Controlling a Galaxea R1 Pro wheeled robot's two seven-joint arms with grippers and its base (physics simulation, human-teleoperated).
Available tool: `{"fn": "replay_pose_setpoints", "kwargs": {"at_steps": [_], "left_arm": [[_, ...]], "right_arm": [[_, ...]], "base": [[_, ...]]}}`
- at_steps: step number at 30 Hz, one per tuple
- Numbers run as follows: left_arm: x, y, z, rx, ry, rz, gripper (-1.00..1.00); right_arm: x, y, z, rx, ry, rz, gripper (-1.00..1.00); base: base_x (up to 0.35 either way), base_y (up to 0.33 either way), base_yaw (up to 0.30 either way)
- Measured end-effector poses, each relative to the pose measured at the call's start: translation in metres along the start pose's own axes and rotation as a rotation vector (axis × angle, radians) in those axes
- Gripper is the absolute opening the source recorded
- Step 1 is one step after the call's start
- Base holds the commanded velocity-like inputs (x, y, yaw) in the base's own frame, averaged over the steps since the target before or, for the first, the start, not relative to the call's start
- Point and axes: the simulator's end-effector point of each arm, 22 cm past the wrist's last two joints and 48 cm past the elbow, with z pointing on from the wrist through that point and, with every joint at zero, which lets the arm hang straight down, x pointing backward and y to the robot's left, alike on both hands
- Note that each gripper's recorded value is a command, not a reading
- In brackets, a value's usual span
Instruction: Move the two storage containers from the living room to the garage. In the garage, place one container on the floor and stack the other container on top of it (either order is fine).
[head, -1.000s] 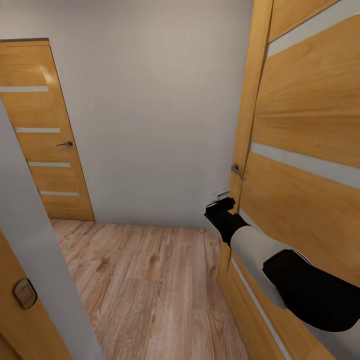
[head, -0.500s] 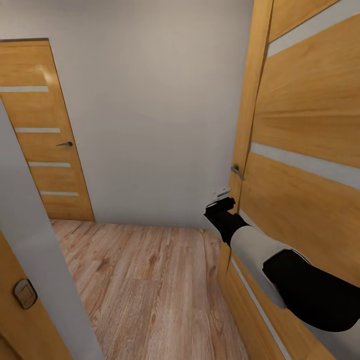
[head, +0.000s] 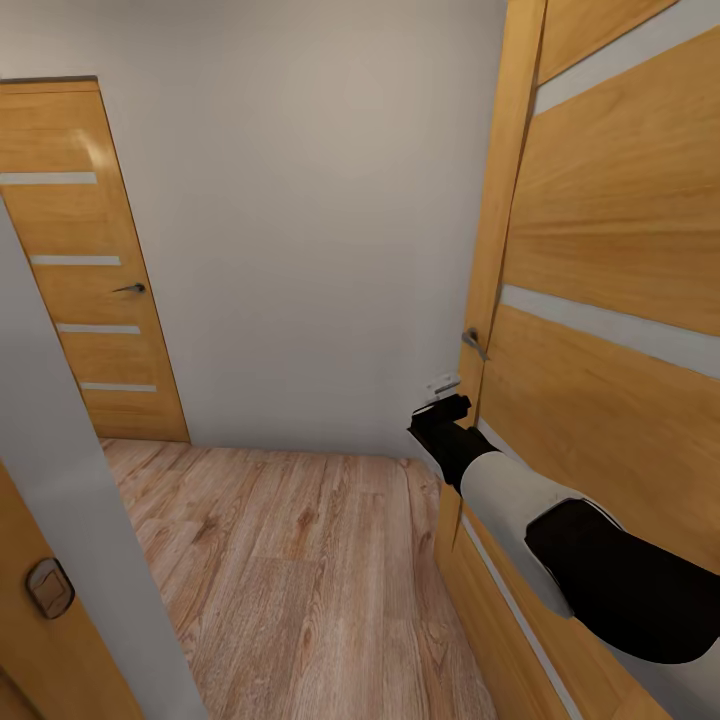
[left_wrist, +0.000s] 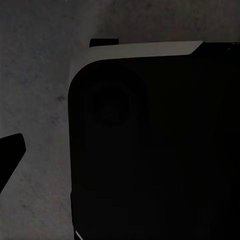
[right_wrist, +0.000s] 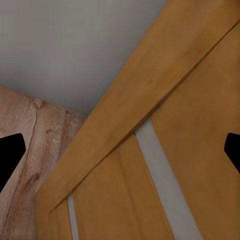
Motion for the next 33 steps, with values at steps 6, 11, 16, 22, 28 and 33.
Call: {"fn": "replay_pose_setpoints", "kwargs": {"at_steps": [6,11,16,22,28,33], "left_arm": [[0.0004,0.0008,-0.0001,-0.001,0.000,0.000,1.00],[0.0002,0.0001,0.0000,0.000,0.000,0.001,1.00],[-0.0001,0.0000,0.0000,0.000,0.000,0.000,1.00],[-0.0001,0.0000,0.0000,0.000,-0.001,0.001,1.00],[0.0004,0.0000,0.0000,0.000,0.001,0.000,1.00],[0.0002,0.0000,0.0000,0.000,0.000,0.000,1.00]], "right_arm": [[0.0002,0.0002,-0.0001,-0.002,0.000,0.002,1.00],[0.0001,-0.0002,0.0002,-0.001,-0.001,0.002,1.00],[0.0005,-0.0013,0.0002,0.006,0.000,0.002,1.00],[0.0001,-0.0018,0.0001,0.008,0.000,0.003,1.00],[-0.0001,-0.0018,0.0000,0.008,-0.001,0.001,1.00],[-0.0006,-0.0019,0.0000,0.008,-0.002,0.001,1.00]], "base": [[0.114,-0.100,0.000],[0.073,-0.059,0.000],[0.011,-0.009,-0.076],[0.002,-0.001,-0.184],[0.000,0.000,-0.065],[0.001,0.000,-0.008]]}}
